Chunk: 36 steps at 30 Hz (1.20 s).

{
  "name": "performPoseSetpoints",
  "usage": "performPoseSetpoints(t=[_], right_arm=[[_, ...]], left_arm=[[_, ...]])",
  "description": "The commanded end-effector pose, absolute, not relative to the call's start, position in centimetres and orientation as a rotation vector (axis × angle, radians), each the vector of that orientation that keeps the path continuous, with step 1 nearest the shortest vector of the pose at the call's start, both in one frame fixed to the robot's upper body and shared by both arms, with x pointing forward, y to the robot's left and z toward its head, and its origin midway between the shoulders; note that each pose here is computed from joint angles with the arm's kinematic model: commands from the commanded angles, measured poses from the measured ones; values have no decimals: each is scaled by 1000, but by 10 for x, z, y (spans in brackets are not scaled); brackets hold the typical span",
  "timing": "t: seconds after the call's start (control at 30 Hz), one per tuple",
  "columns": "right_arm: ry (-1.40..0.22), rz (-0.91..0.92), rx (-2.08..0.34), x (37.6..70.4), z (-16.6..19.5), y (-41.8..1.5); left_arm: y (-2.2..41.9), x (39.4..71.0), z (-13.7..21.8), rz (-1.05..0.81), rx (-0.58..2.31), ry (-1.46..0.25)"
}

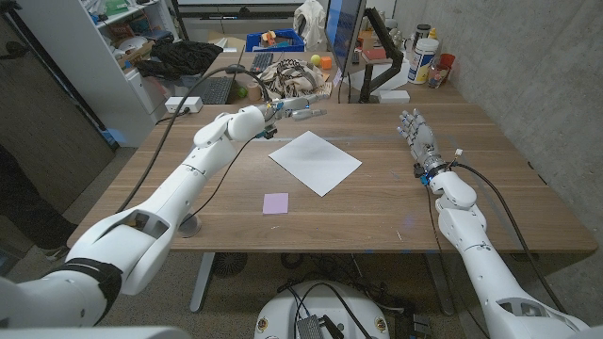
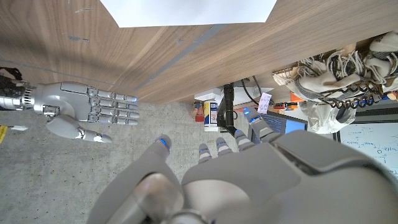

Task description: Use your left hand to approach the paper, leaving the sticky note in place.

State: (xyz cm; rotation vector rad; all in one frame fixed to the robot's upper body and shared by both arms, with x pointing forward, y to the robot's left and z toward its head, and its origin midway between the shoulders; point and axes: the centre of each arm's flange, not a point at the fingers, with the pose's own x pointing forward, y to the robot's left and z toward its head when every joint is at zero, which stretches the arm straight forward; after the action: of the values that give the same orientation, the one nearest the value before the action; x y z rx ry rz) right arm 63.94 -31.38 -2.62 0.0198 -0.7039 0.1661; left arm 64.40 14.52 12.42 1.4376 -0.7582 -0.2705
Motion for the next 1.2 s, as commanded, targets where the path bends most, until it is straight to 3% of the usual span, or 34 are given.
performPoseSetpoints(t=[0.03, 1.2], right_arm=[[-705, 168, 10, 641, -25, -311], [-698, 164, 2, 644, -27, -310]], left_arm=[[145, 647, 120, -283, 1478, -732], [140, 654, 108, -305, 1567, -696]])
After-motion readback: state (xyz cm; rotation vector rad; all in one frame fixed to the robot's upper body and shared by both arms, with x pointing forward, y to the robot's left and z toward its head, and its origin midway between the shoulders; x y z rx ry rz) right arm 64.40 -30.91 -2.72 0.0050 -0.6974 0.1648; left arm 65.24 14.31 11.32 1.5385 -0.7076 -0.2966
